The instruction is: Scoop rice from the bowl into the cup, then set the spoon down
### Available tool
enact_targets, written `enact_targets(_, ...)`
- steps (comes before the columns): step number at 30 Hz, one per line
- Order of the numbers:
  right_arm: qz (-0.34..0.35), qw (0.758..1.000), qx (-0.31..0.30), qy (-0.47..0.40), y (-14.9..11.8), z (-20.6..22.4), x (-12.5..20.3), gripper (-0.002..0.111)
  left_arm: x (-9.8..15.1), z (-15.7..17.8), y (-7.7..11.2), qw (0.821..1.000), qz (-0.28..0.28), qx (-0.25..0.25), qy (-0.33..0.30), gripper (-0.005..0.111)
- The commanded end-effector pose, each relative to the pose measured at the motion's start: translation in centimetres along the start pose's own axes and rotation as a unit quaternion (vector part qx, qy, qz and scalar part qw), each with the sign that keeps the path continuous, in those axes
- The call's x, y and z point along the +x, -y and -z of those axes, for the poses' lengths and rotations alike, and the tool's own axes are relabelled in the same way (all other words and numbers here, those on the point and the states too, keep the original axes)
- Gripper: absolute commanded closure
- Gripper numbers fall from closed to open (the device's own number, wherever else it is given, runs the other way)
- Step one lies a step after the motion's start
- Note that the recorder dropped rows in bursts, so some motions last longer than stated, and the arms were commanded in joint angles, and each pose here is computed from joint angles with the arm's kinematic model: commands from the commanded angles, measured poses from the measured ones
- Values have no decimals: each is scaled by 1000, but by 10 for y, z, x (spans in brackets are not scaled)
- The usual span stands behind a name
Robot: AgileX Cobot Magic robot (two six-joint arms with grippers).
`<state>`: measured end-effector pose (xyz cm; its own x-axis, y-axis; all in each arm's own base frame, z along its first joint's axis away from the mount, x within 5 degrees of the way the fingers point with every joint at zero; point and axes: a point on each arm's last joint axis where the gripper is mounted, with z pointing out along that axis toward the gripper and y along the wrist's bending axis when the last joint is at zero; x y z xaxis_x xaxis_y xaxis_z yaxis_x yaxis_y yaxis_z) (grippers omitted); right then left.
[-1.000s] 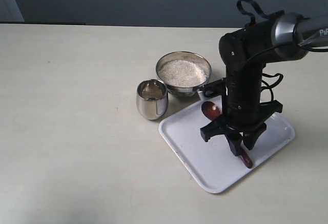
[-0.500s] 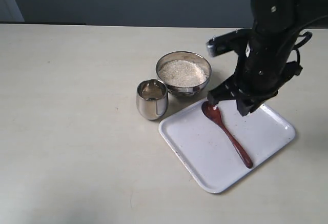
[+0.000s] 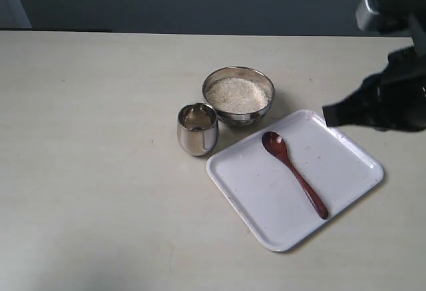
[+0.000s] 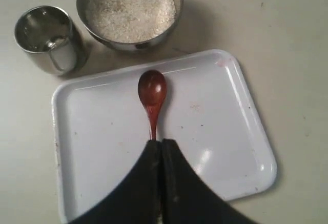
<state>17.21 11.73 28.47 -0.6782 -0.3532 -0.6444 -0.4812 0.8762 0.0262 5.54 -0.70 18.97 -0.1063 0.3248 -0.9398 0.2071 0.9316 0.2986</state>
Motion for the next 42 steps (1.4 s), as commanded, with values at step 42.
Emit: enact_targets(42,-198,907,217,300,49,48,175,109,-2,1,0,1000,3,2,9,106)
